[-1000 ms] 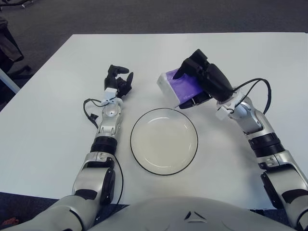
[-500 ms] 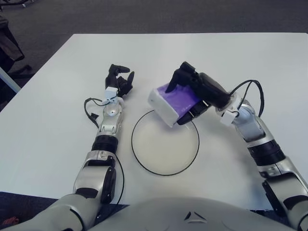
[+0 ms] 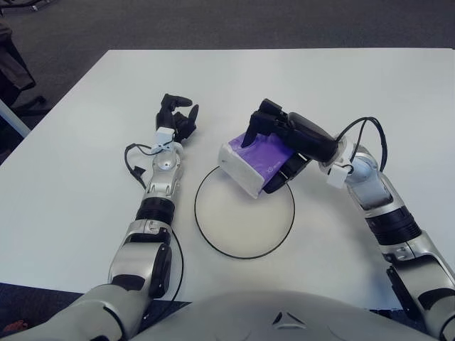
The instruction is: Put the tissue paper into the plate.
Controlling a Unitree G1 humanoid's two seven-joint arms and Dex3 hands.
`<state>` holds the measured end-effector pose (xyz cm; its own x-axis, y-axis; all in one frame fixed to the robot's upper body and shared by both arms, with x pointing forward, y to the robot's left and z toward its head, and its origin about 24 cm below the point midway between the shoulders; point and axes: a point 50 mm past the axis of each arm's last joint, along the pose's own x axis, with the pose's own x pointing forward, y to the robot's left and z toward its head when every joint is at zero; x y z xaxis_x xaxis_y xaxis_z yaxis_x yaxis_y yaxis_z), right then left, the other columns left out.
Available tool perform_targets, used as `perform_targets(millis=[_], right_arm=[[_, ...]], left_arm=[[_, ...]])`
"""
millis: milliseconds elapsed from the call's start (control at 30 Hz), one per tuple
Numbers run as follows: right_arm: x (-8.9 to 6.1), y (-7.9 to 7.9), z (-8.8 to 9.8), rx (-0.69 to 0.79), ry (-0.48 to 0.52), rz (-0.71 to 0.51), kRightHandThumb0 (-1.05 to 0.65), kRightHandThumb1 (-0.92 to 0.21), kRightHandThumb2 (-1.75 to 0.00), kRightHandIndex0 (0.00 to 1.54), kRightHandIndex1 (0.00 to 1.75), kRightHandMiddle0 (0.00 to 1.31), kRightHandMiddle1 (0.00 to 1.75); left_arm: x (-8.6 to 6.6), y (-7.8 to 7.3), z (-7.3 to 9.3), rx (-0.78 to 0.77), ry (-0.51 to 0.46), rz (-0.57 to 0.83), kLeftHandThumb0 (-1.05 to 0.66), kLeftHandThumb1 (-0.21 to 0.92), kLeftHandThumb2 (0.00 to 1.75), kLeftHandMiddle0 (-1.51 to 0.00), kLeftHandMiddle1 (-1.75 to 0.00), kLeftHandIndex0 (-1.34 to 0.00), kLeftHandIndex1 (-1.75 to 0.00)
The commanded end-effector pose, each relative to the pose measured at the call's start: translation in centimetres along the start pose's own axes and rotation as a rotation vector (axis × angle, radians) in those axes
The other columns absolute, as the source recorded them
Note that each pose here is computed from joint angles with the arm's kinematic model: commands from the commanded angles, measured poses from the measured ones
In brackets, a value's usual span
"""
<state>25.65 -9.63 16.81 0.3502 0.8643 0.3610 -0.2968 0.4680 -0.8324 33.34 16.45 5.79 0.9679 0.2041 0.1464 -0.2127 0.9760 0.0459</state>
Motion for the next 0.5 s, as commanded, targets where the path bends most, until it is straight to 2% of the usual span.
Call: perform_targets(millis=[0, 233, 467], right_arm=[[0.11, -0.61, 0.25, -0.001, -0.027, -0.026, 0.01, -0.92, -0.15, 0.74, 1.75, 0.62, 1.75], [0.09, -0.63, 0.24, 0.000, -0.026, -0.026, 0.01, -0.92, -0.15, 0.74, 1.75, 0.62, 1.75], [0.04, -0.65, 0.27, 0.000, -0.027, -0.026, 0.01, -0.92, -0.15, 0.74, 1.75, 0.62, 1.75]], left_arm=[[-3.16, 0.84, -4.59, 0.039, 0.165, 0.007, -0.36, 0.91, 0.33, -0.76, -1.75, -0.44, -1.52], [-3.20, 0.73, -4.51, 0.035, 0.161, 0.009, -0.36, 0.91, 0.33, -0.76, -1.75, -0.43, -1.52], [-3.29, 0.61, -4.40, 0.032, 0.156, 0.011, -0.36, 0.86, 0.43, -0.78, -1.75, -0.42, -1.55]])
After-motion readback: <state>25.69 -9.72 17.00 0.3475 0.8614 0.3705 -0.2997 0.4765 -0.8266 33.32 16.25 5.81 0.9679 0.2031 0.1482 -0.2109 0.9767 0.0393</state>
